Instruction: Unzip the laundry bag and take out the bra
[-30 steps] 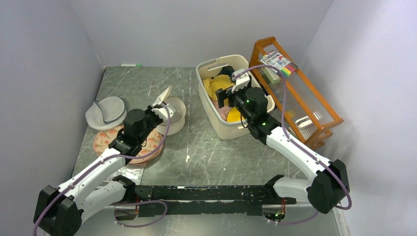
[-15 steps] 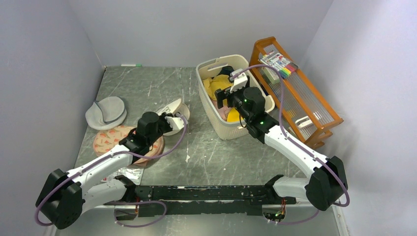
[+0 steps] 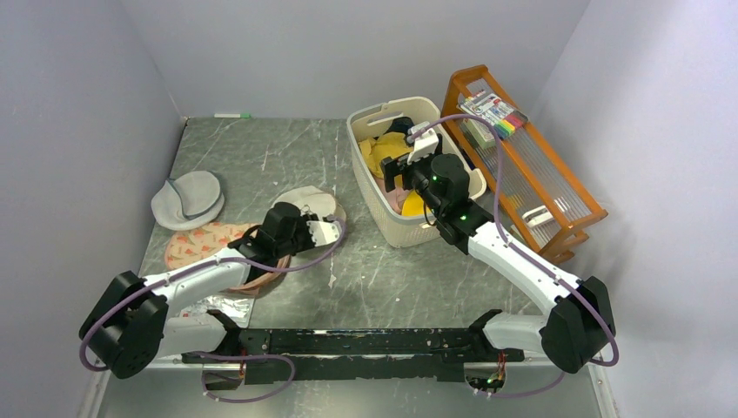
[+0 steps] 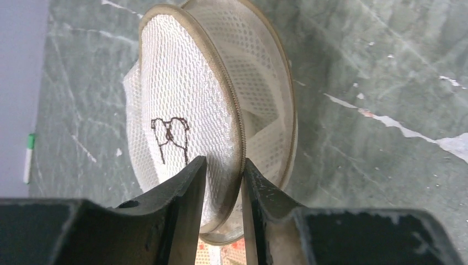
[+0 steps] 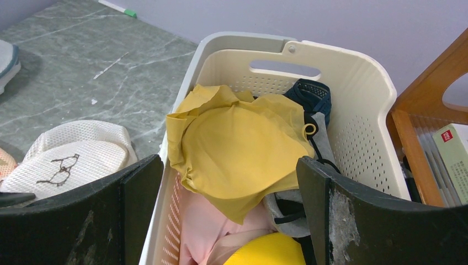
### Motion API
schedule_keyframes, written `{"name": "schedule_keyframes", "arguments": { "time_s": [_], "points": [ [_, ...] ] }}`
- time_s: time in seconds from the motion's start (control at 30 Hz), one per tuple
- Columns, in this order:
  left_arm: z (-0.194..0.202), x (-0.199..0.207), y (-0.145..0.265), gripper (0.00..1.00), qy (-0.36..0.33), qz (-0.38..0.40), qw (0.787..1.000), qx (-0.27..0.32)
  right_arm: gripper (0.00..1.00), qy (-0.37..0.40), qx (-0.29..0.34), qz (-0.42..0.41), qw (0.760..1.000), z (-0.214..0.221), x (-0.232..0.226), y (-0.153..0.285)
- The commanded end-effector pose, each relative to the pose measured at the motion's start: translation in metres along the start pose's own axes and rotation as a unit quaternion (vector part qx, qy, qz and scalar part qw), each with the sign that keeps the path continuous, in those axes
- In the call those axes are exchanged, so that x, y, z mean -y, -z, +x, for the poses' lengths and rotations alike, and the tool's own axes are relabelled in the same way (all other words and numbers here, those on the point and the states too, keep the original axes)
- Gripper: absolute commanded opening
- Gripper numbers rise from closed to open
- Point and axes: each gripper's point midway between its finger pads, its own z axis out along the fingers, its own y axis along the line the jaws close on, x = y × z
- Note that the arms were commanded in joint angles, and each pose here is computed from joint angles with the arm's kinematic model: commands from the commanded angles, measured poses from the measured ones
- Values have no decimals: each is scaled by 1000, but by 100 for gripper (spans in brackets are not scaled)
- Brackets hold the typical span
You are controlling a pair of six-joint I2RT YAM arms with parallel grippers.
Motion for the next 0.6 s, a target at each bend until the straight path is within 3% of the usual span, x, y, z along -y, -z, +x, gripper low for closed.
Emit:
{"name": "schedule_keyframes", "arguments": {
  "time_s": [0.0,0.1,0.27,0.4,0.47,0.57],
  "points": [
    [-23,12,-4,41,14,42,999,25,92,1,17,8,1000,-7,2,1],
    [-30,17,-2,65,22,55,998,38,92,1,17,8,1000,-8,3,1],
    [-59,18,9,84,80,76,990,85,92,1,20,8,1000,-9,3,3],
    [-78,21,19,85,114,110,979,127,92,0,21,9,1000,-10,3,3],
    [-89,19,25,94,131,124,971,156,92,1,21,10,1000,-10,4,4],
    [-105,2,39,94,164,122,957,204,92,0,21,9,1000,-11,3,3]
  ]
}}
